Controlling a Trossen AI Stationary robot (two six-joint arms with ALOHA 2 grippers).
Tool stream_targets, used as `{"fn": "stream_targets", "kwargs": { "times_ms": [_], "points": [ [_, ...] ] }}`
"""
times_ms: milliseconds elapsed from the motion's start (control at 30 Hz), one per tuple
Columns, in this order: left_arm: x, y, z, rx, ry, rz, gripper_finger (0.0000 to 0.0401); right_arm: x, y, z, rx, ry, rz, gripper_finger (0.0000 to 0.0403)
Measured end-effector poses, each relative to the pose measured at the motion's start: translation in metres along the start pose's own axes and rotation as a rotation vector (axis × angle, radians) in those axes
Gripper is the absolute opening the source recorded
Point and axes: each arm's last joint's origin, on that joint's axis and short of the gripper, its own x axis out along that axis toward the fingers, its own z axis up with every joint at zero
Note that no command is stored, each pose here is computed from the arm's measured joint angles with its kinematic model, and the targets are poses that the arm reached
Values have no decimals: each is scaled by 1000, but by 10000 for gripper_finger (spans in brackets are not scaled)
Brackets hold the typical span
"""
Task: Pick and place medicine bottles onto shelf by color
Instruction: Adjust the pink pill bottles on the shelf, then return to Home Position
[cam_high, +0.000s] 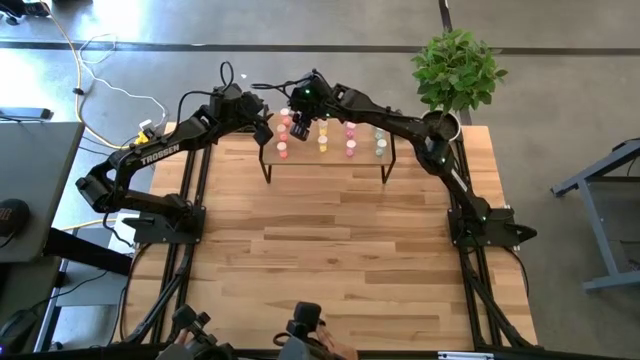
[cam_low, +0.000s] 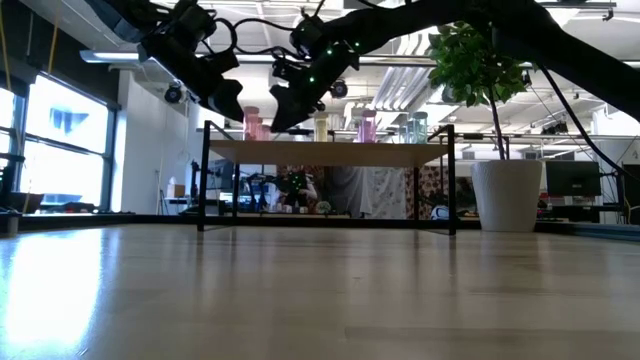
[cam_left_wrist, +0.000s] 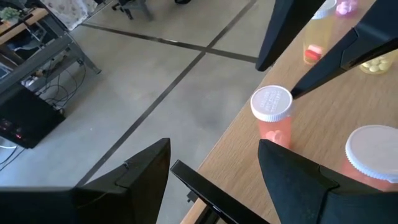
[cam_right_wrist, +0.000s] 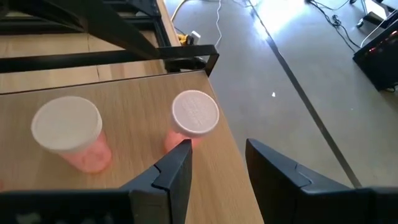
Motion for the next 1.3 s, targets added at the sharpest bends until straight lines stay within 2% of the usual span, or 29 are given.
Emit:
{"fn": "stream_targets", "kwargs": {
  "times_ms": [300,733,967,1200,1300],
  "points": [
    [0,0,0,4,0,0,234,0,-1,4,-23,-41,0,142],
    [0,0,0,8,0,0,234,0,1,2,-19,-29,27,142],
    [0,0,0,8,-1,0,234,-1,1,0,3,8,-4,142],
    [-21,3,5,-58,-28,-4,234,-23,0,7,43,23,1,142],
    [-34,2,6,-119,-47,-71,234,-37,0,12,109,23,4,142]
  ]
}}
